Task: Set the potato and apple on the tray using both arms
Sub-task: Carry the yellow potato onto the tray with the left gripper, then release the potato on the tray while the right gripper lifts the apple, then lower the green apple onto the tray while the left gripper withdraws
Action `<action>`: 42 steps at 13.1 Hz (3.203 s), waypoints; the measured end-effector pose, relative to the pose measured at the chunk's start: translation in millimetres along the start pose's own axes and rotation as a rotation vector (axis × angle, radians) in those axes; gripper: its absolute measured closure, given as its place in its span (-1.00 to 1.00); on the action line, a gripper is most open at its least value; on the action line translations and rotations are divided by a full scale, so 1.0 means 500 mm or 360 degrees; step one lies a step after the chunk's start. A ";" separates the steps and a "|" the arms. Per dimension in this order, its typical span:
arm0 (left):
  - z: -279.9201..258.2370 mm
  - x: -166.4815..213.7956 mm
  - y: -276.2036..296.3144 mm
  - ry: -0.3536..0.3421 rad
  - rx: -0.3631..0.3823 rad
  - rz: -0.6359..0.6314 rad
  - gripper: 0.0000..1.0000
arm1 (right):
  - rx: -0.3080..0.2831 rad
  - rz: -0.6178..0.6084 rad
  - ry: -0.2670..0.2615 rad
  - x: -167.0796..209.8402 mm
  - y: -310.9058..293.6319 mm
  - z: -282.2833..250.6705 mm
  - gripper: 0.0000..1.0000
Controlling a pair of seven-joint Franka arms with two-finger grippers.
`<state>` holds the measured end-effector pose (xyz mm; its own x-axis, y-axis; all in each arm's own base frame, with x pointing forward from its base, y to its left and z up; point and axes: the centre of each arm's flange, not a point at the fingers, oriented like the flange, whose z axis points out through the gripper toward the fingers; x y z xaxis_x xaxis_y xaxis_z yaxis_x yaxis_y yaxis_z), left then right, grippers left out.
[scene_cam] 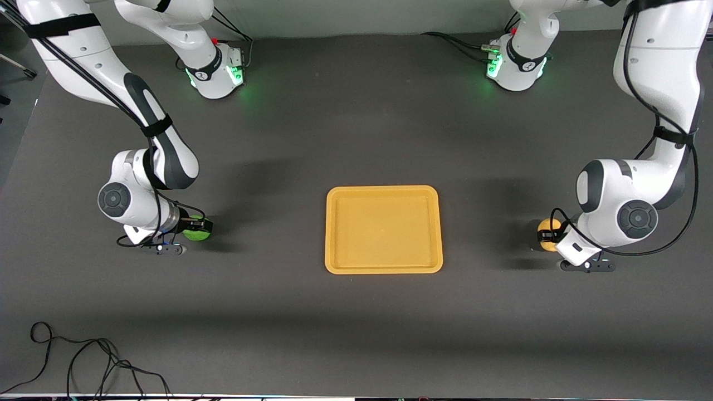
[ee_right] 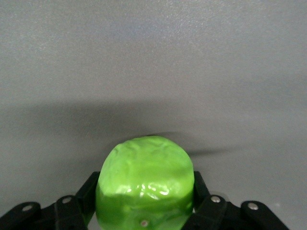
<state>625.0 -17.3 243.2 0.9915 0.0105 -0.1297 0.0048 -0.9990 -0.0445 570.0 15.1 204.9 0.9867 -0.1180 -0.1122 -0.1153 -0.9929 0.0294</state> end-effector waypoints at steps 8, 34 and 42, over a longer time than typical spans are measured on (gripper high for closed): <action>-0.242 -0.133 0.413 0.0026 -0.0049 -0.0277 -0.18 | 0.0031 -0.0005 -0.0005 0.009 -0.105 -0.321 -0.55; -0.201 -0.099 0.526 0.0224 0.0017 -0.0342 -1.00 | 0.0324 0.0467 0.0102 -0.014 -0.774 -0.285 -0.55; -0.471 -0.119 0.086 0.0163 -0.0001 -0.0056 -1.00 | 0.0146 0.0414 0.0069 -0.147 -0.986 -0.021 -0.55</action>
<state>596.8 -71.2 482.4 0.9988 0.0412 -0.0259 0.0399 -0.9981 -0.0464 555.8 513.3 208.9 0.9263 -0.3703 -0.0701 -0.3734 -0.9269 -0.0383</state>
